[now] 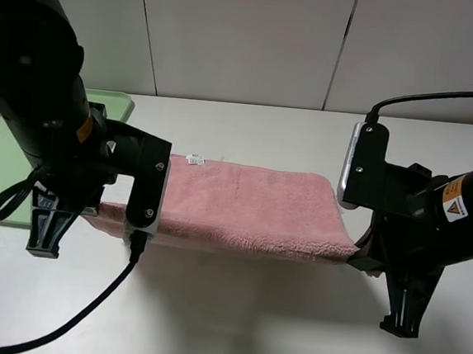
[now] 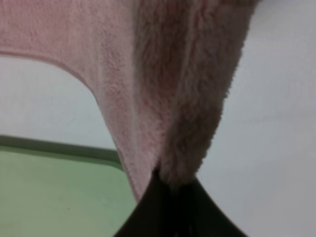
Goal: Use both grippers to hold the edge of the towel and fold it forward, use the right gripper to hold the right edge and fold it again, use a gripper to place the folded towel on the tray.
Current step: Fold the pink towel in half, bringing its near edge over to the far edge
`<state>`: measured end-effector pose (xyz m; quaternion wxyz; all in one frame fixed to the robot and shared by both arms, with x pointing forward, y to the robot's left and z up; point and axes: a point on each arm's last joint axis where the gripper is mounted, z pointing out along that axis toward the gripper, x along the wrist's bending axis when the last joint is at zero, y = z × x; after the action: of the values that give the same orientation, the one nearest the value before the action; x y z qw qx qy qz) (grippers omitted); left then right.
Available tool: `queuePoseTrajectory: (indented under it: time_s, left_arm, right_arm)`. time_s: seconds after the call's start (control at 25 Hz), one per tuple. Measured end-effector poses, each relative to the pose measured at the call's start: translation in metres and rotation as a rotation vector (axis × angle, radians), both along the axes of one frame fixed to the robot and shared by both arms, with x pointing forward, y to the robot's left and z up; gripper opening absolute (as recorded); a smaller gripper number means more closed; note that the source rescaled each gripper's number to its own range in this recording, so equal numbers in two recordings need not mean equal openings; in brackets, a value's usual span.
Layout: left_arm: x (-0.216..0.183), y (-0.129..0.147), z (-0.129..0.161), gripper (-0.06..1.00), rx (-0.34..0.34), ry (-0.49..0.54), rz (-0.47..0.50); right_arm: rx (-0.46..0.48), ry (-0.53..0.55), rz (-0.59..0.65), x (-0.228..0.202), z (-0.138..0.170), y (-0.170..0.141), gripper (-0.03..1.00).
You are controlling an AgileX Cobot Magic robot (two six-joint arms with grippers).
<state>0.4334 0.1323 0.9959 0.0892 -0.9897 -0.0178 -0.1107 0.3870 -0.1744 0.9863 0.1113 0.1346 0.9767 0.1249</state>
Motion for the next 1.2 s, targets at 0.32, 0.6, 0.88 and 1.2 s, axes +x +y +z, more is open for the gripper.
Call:
queuePoseTrajectory:
  time_s: [0.32, 0.6, 0.88, 1.2]
  left_arm:
    - [0.001, -0.002, 0.013, 0.0, -0.004, 0.006, 0.038]
    - [-0.004, 0.004, 0.036, 0.0, -0.02, -0.015, 0.072]
    - [-0.011, 0.011, 0.054, 0.0, -0.068, -0.044, 0.082]
    - [-0.019, 0.013, 0.06, 0.0, -0.095, -0.016, 0.111]
  right_arm:
    - [-0.018, 0.021, -0.011, 0.004, 0.017, 0.003, 0.0]
    - [-0.021, 0.032, -0.012, 0.004, 0.022, 0.004, 0.0]
    - [-0.006, 0.023, -0.013, 0.0, 0.028, 0.001, 0.0]
    - [0.011, 0.032, -0.021, -0.008, 0.036, -0.004, 0.0]
